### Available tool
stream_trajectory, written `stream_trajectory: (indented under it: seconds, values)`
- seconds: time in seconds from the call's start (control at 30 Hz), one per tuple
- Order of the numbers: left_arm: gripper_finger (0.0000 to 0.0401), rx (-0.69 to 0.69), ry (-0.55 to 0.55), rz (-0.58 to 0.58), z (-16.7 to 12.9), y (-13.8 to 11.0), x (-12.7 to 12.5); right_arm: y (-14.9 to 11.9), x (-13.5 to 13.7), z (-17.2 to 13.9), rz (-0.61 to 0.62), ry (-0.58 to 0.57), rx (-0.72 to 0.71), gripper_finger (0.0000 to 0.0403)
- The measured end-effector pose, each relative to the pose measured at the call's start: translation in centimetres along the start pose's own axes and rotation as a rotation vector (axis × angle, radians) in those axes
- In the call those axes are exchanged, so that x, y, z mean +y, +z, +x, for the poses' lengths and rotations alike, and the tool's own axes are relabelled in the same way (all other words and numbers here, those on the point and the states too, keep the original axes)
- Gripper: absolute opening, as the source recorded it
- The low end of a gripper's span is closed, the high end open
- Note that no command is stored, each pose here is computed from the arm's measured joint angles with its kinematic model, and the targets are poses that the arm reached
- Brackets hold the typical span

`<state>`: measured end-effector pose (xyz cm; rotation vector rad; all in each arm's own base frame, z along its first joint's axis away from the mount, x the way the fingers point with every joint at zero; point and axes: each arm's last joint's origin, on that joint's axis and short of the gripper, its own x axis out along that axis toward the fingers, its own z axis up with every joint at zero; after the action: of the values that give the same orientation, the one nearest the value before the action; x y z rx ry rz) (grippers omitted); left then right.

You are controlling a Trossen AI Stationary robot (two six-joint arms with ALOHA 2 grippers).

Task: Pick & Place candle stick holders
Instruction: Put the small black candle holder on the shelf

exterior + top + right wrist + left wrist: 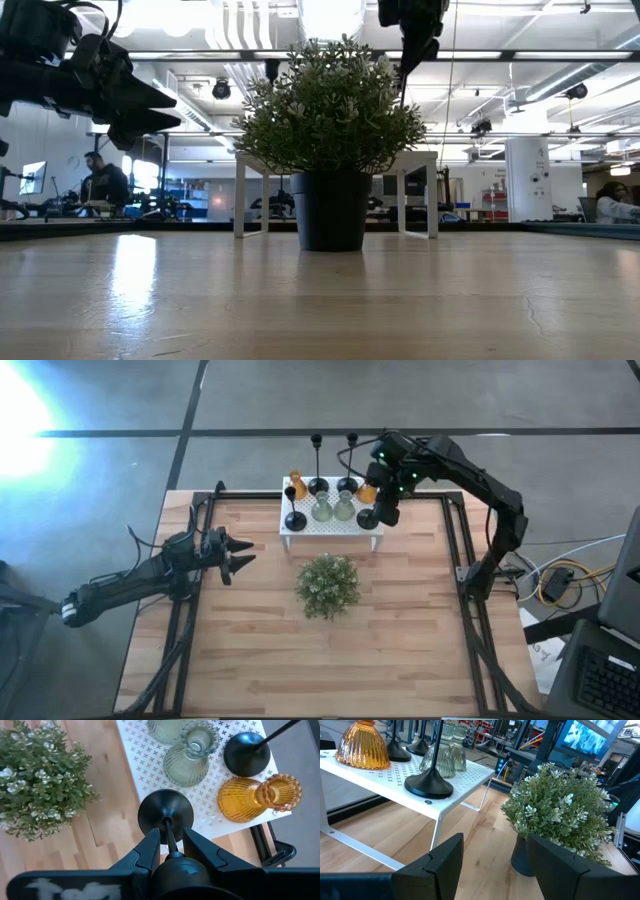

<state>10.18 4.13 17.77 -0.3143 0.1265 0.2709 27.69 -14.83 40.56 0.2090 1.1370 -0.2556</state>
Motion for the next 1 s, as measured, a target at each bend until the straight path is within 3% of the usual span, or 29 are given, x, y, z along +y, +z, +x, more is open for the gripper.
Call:
stream_trajectory:
  seconds: [0.47, 1.0]
  values:
    - [0.0222, -0.001, 0.0, 0.0, 0.0, 0.0, 0.0, 0.7, -2.5, 1.8, 0.017, 0.034, 0.037, 0.007]
    - [0.0222, -0.001, 0.0, 0.0, 0.0, 0.0, 0.0, 1.0, -3.0, 3.3, 0.015, 0.04, 0.08, 0.007]
